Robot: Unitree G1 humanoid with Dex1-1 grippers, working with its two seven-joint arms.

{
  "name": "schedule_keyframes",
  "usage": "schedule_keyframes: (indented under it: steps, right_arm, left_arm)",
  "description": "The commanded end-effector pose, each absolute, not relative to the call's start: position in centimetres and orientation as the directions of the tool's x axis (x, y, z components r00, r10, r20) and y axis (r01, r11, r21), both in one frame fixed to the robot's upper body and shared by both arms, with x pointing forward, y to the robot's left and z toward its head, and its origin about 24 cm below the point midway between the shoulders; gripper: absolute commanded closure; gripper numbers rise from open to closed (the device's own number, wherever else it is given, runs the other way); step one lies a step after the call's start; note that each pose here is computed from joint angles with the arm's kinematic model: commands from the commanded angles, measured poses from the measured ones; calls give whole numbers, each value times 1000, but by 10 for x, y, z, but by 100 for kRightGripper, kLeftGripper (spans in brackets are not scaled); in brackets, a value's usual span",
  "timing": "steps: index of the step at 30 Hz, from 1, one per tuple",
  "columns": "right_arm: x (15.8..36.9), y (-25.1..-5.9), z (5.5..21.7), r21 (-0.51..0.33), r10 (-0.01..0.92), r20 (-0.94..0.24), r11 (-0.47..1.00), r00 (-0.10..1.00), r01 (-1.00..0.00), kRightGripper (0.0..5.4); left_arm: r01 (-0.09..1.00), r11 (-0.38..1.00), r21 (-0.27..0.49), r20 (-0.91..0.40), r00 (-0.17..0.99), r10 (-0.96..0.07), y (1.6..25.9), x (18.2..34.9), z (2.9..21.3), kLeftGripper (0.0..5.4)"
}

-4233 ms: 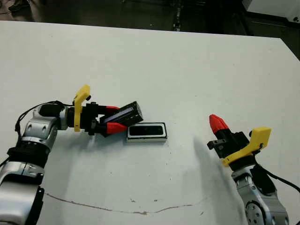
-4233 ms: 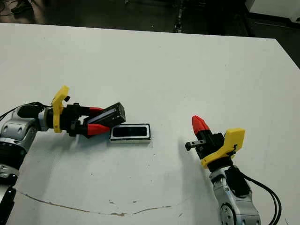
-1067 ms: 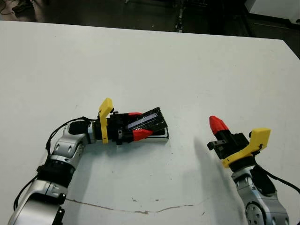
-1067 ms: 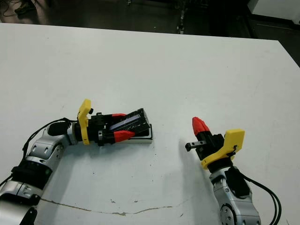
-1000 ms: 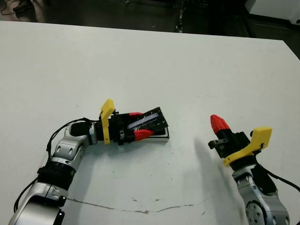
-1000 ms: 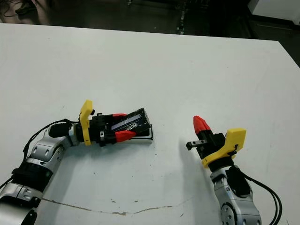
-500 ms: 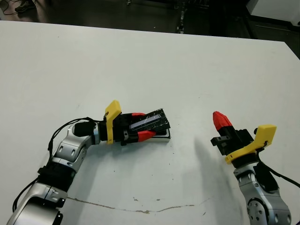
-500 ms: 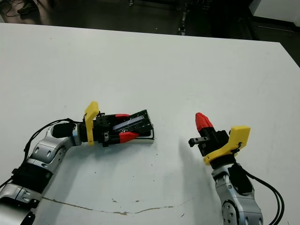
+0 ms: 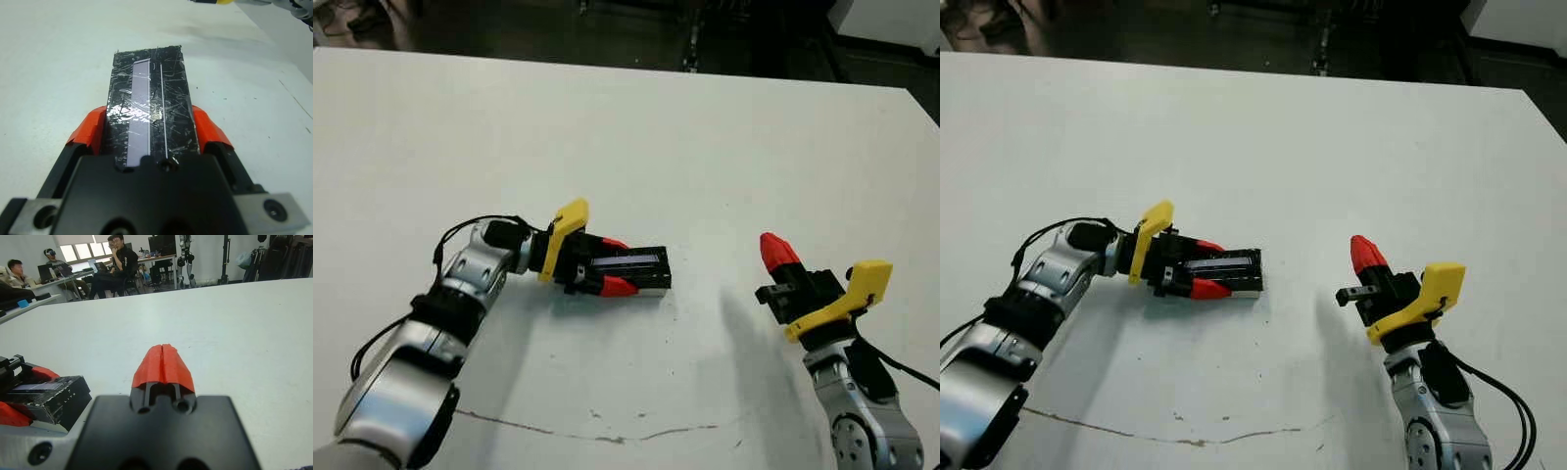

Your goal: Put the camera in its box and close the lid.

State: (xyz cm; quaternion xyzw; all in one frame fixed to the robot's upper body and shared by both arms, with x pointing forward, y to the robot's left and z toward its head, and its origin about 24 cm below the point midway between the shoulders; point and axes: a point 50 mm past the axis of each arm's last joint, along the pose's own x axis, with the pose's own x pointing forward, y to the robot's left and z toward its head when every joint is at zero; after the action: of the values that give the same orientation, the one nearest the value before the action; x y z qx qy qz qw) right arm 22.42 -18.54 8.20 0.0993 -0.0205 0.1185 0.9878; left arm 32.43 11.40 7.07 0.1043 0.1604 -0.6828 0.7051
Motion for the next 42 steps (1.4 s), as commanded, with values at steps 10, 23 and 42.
schedule_keyframes:
  steps: [10,23,42]
  right_arm:
    - [223,-189,79,183,233,50,954,971,-238,540]
    - [223,-188,78,177,228,44,956,973,-232,540]
    - [222,-187,78,164,227,44,959,973,-232,540]
  left_arm:
    - [988,6,-155,-406,-58,-912,96,308,35,225]
    - [996,59,62,-493,82,-866,103,298,39,96]
    - [994,-6,109,-550,55,-833,105,297,46,2]
